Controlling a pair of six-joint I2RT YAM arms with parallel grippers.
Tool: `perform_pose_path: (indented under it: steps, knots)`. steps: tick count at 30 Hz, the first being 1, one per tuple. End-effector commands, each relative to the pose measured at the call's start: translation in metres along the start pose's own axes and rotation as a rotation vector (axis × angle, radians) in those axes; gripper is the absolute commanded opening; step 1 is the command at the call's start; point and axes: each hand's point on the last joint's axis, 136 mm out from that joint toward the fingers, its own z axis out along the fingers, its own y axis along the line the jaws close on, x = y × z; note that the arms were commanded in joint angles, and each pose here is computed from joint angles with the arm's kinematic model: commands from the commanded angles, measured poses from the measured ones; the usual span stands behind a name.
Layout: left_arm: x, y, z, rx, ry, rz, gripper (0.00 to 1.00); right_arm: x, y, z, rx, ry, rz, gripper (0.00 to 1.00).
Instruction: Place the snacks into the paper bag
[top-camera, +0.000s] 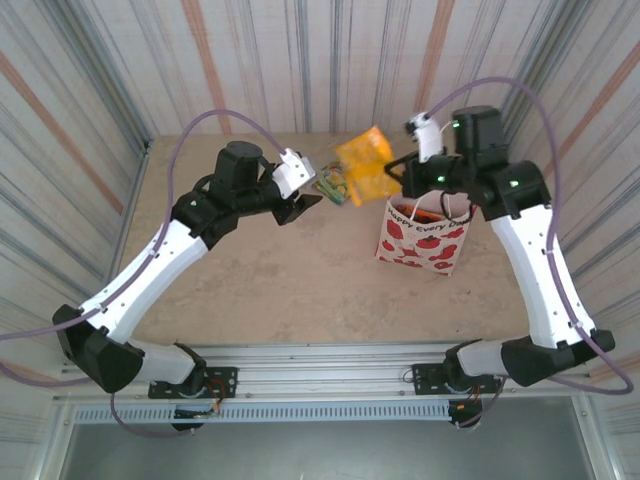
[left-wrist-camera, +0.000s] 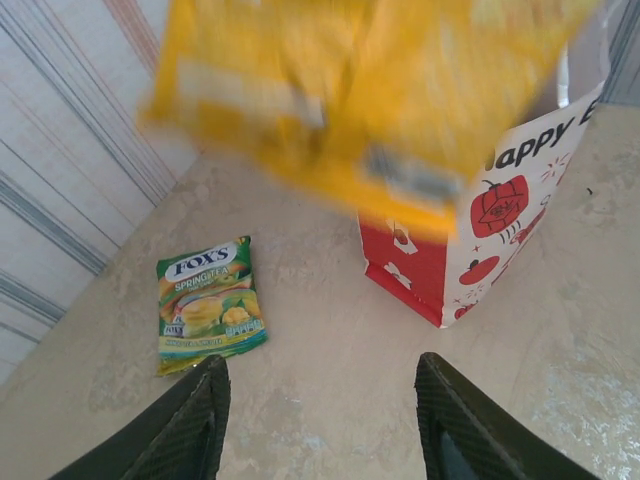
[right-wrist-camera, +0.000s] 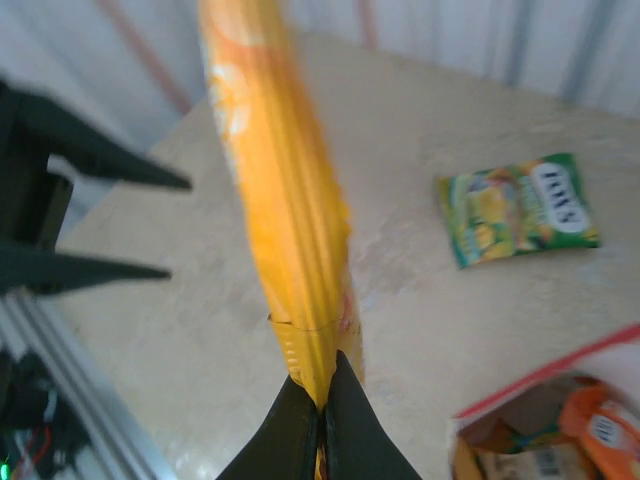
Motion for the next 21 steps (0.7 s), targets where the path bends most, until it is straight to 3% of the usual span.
perform_pose_path:
  steps: [1,8,21]
  knots:
    - [-0.011,0.005,0.004,-0.024,-0.014,-0.03,0.54,-0.038,-0.022,-0.051,0.051,-0.184,0.21,0.0]
    - [-0.008,0.001,0.015,-0.005,0.005,-0.036,0.54,-0.023,-0.071,-0.098,0.175,-0.248,0.463,0.0]
    - [-0.006,-0.005,0.025,0.017,0.022,-0.037,0.54,0.075,-0.096,-0.095,0.356,-0.028,0.718,0.0]
